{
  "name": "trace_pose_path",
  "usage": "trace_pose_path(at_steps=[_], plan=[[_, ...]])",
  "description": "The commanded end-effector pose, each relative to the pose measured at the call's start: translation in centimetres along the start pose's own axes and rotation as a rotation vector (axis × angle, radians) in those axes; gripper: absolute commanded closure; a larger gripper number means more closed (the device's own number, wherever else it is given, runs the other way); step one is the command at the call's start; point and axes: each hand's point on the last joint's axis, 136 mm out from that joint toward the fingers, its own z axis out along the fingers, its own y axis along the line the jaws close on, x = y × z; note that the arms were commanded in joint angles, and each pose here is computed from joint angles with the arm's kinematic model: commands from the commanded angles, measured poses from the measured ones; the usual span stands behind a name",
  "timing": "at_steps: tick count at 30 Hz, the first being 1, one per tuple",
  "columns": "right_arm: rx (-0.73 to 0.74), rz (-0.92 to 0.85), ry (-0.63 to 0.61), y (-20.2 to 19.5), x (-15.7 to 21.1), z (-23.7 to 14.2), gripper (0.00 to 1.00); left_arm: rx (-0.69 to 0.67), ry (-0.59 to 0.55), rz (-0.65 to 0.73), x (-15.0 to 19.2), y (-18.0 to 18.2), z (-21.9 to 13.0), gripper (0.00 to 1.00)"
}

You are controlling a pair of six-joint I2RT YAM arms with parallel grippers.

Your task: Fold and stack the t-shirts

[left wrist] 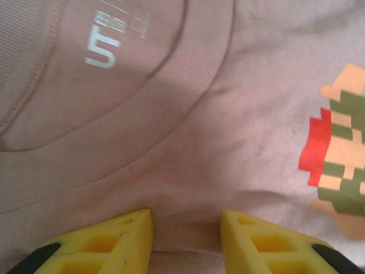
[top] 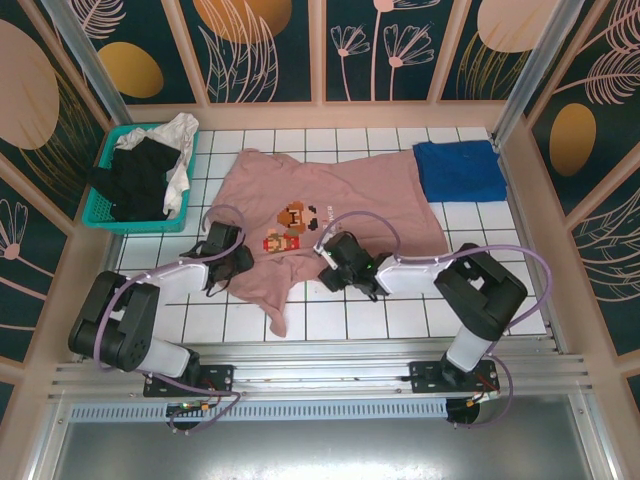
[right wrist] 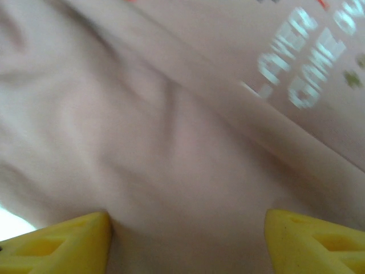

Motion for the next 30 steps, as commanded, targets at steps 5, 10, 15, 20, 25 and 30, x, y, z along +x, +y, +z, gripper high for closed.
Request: trace_pose_path(at_steps=[5,10,15,20,25,30], plan=[[0.027,0.115,0.157,-3.1,3.1,-1.0,0.29,-0.195,0.007,-0.033,0.4,6.0,0.1,0.62],[0.13,0.112,0.203,-7.1,4.9,-2.3,0.28,-0.192,-0.002,-0.018,-0.3,5.8,0.1,0.61],[0.003,0.025,0.014,-3.9,0.6,-4.9,0.27,-0.09,-0.015,0.045,-1.9,2.9,-0.7,0.56],[-0.07,-0.005,-0.143,-1.3,-1.8,-6.8,0.23,-0.021,-0.091,0.199,-2.3,-2.8,-4.6,0.47],[0.102,0.484,-0.065,-10.4,1.3,-6.1,0.23,0.031,-0.036,0.266,3.1,-5.8,-6.7,0.47],[0.215,0.769,0.04,-15.1,5.9,-5.3,0.22,0.009,0.062,0.311,9.3,-6.3,-7.7,0.48]])
